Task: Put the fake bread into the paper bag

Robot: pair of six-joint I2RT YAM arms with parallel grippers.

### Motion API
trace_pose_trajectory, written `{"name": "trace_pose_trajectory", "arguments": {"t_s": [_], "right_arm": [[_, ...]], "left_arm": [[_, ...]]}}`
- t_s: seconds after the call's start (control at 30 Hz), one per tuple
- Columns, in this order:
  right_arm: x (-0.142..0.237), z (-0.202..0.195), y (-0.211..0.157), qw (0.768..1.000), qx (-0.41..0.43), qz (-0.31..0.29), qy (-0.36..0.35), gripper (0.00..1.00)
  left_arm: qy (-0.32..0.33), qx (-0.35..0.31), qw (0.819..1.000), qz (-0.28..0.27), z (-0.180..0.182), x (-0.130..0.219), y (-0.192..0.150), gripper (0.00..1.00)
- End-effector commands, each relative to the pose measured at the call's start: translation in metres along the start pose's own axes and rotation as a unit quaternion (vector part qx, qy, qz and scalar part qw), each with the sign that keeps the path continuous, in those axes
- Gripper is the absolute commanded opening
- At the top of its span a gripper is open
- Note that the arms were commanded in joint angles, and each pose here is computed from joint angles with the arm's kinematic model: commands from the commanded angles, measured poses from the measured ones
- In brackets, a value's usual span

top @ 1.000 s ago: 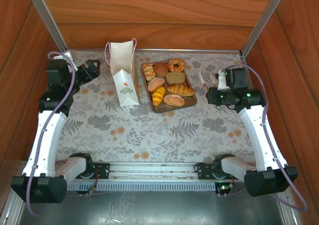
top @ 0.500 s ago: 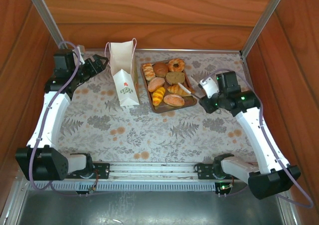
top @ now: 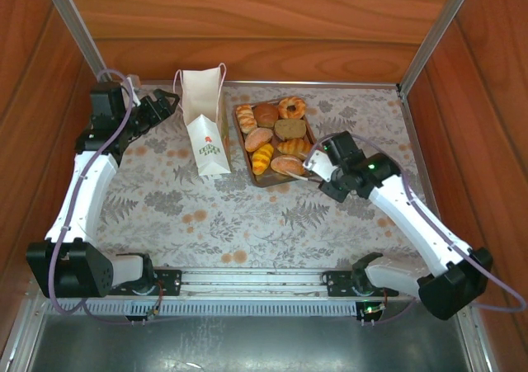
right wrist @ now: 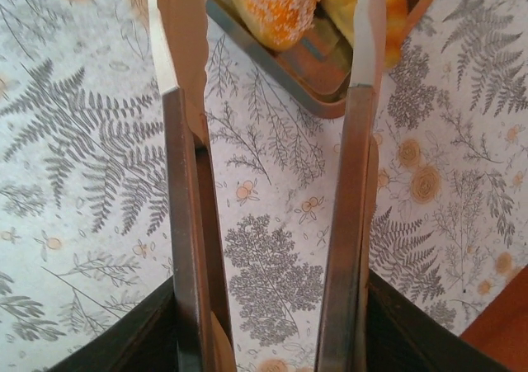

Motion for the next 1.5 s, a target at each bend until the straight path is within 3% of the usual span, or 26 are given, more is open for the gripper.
{"name": "trace_pose_trajectory", "arguments": {"t_s": [0.0,0.3,1.17,1.33,1.47], "right_arm": [[-0.010,-0.006,0.004,0.999,0.028,0.030,-0.029,0.53],[-0.035,-0.010,0.018,0.996,0.050,0.064,-0.028,0.54],[-0.071,-0.019,0.037,0.994,0.059,0.085,-0.023,0.54],[-0.067,-0.021,0.039,0.995,0.053,0.075,-0.026,0.51],[-0.056,-0.021,0.037,0.996,0.040,0.065,-0.034,0.41]], "left_arm": [[-0.009,-0.003,1.000,-0.008,-0.003,0.003,-0.001,0.93],[-0.001,0.000,1.000,-0.016,0.001,0.006,-0.003,0.93],[-0.002,-0.006,1.000,-0.026,-0.002,0.009,0.000,0.93],[-0.001,-0.006,1.000,-0.027,-0.002,0.008,0.000,0.93],[-0.001,-0.007,1.000,-0.028,-0.002,0.009,0.000,0.93]]}}
Point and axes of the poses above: each hand's point on the last joint's axis, 136 mm out from that joint toward the fingers, its own x axis back along the fingers, its own z axis along the line the jaws close on, y = z × x, the point moved 7 cm from there along x, back along the fingers, and after that the axes turned 15 degrees about x, right-handed, at the moved point
